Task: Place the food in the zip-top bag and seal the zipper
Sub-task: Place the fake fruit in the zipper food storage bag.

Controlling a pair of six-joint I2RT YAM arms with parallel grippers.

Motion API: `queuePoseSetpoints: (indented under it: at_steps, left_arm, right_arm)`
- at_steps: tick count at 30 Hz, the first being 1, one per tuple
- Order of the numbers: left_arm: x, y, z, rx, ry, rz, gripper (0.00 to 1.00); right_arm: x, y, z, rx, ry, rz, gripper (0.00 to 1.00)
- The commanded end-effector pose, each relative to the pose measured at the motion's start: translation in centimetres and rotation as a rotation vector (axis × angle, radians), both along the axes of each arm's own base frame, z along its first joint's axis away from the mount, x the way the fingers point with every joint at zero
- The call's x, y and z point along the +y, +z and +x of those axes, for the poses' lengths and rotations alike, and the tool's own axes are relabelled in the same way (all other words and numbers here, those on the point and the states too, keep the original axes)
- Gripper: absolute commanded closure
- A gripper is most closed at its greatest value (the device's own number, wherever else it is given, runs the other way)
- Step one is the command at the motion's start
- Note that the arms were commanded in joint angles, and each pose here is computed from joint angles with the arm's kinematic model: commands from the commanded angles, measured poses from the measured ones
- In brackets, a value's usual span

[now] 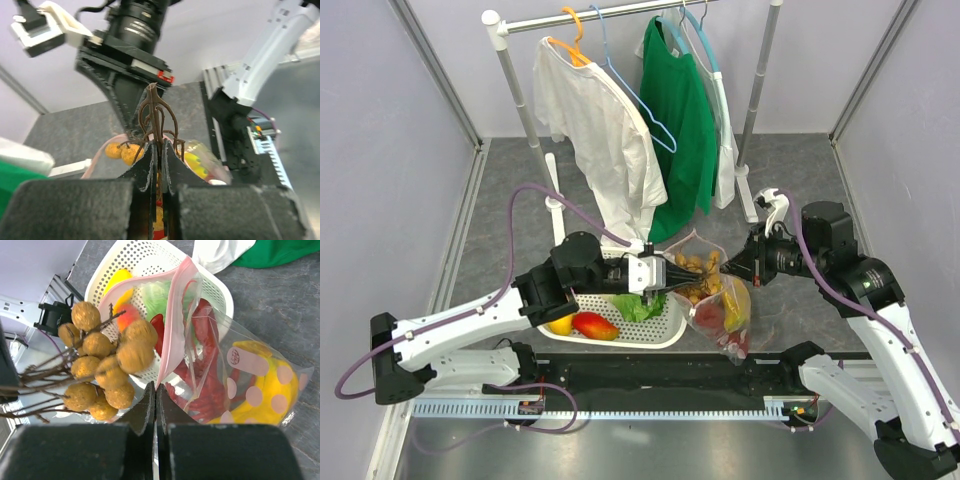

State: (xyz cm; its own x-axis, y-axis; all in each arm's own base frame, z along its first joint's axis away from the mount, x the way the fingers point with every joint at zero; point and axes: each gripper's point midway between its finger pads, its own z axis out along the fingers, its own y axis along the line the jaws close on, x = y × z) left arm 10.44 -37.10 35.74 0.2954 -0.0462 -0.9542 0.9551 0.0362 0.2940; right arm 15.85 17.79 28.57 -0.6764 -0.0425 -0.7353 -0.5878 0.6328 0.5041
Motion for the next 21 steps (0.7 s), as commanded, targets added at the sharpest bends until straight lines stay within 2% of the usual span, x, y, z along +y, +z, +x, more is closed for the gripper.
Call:
queuePoseSetpoints:
  at_steps: [1, 4, 8, 9, 10, 11, 13, 15, 16, 21]
  left_arm:
    - [-0.6, -0.8, -1.7, 0.071, -0.093, 0.067, 0.98]
    - [-1.3, -1.1, 0.5, 0.122, -0.013, 0.089, 0.97]
    - [-1.3, -0.6, 1.6, 0.138, 0.029, 0.086, 0.84]
    - [-1.3, -0.2, 1.8, 0.144, 0.038, 0.081, 0.76]
    - [-1.1, 0.1, 1.9, 0.152, 0.038, 0.078, 0.58]
    - [-0.8, -0.9, 1.6, 0.181, 0.035, 0.127, 0.48]
    - [0.0, -0.3, 1.8, 0.201, 0.038, 0.134, 0.31]
    - [0.9, 0.1, 1.8, 0.218, 0.029, 0.145, 0.22]
    - [1.8, 0.6, 2.1, 0.198, 0.031, 0.142, 0.13]
    - [4.9, 0.4, 1.6, 0.171, 0.018, 0.209, 0.10]
  right_arm:
    - [0.5, 1.4, -0.4, -0.056, 0.048, 0.042, 1.00]
    - [0.5, 1.8, -0.8, -0.086, 0.070, 0.046, 1.00]
    - [0.3, 2.1, -1.2, -0.106, 0.077, 0.045, 1.00]
    - [0.2, 2.0, -1.2, -0.108, 0.074, 0.041, 1.00]
    - [0.2, 2.1, -1.2, -0.110, 0.073, 0.039, 1.00]
    - [0.2, 2.2, -1.2, -0.115, 0.073, 0.039, 1.00]
    - [0.2, 2.3, -1.2, -0.115, 0.073, 0.038, 1.00]
    - [0.1, 2.7, -1.2, -0.126, 0.069, 0.040, 1.00]
    - [0.1, 2.8, -1.2, -0.129, 0.065, 0.039, 1.00]
    - [0.0, 3.2, -1.1, -0.134, 0.057, 0.042, 1.00]
